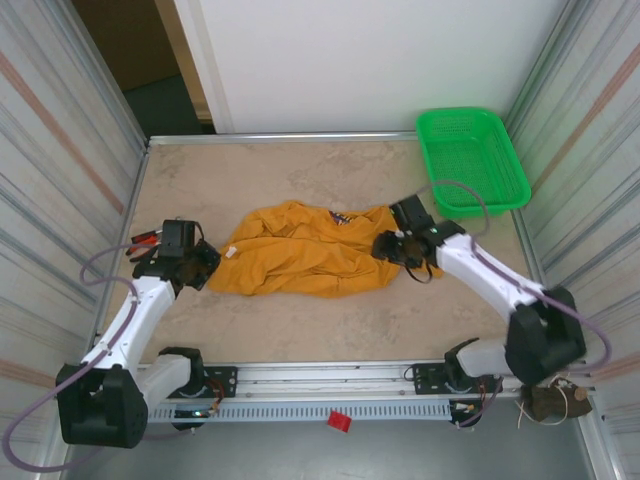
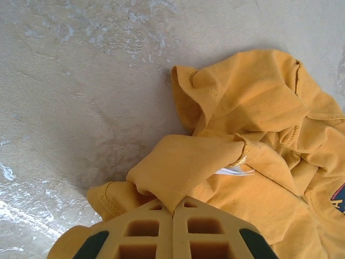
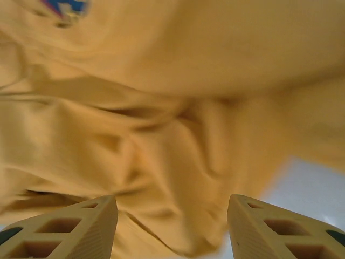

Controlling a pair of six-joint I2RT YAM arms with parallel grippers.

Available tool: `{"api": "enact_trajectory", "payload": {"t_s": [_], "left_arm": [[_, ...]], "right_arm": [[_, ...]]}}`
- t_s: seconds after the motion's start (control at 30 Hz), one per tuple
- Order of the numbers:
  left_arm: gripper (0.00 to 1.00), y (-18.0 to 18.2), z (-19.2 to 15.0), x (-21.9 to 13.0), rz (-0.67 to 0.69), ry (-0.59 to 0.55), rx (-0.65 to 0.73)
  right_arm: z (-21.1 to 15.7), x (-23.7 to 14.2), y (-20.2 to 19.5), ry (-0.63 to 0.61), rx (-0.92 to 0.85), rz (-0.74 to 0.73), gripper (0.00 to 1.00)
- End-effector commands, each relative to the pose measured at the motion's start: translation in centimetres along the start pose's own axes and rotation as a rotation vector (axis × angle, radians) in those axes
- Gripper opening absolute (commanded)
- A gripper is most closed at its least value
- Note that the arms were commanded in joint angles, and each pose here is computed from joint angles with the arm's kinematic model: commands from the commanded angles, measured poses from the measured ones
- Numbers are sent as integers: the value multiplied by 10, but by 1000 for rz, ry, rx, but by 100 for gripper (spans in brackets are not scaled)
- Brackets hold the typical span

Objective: Fold the inside-out t-shirt

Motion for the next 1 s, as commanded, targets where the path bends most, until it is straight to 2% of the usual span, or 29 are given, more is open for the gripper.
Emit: {"api": "enact_trajectory", "payload": {"t_s": [0.0,0.1,0.27,0.6,0.97], "left_arm": [[0,3,-4,-3,-6,7,0],[0,1,-3,-4,-17,0,-2],[0,0,-2,-6,-25,-8,4],[0,-4,-1,-4,-44,2,5],[0,-3,1,-11,-38,-18,7]], "right_arm": [[-3,22,46,80,-220,99,55],[-11,44,58,125,-292,51,55],[-17,63,44,118,-330,-29,56],[-34,63,77,137,-446,39,56],[-50,80,69,171,-432,17,54]]}}
Point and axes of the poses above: each hand's point on the last joint's axis, 136 mm out from that joint toward the fingers, its own x axis out along the fingers, its own y axis along the line the jaws close on, z = x × y, the point moved 7 cm from there along -x, back along the fingers, and after that the axes turned 11 degrees about x, right-handed, at the moved point
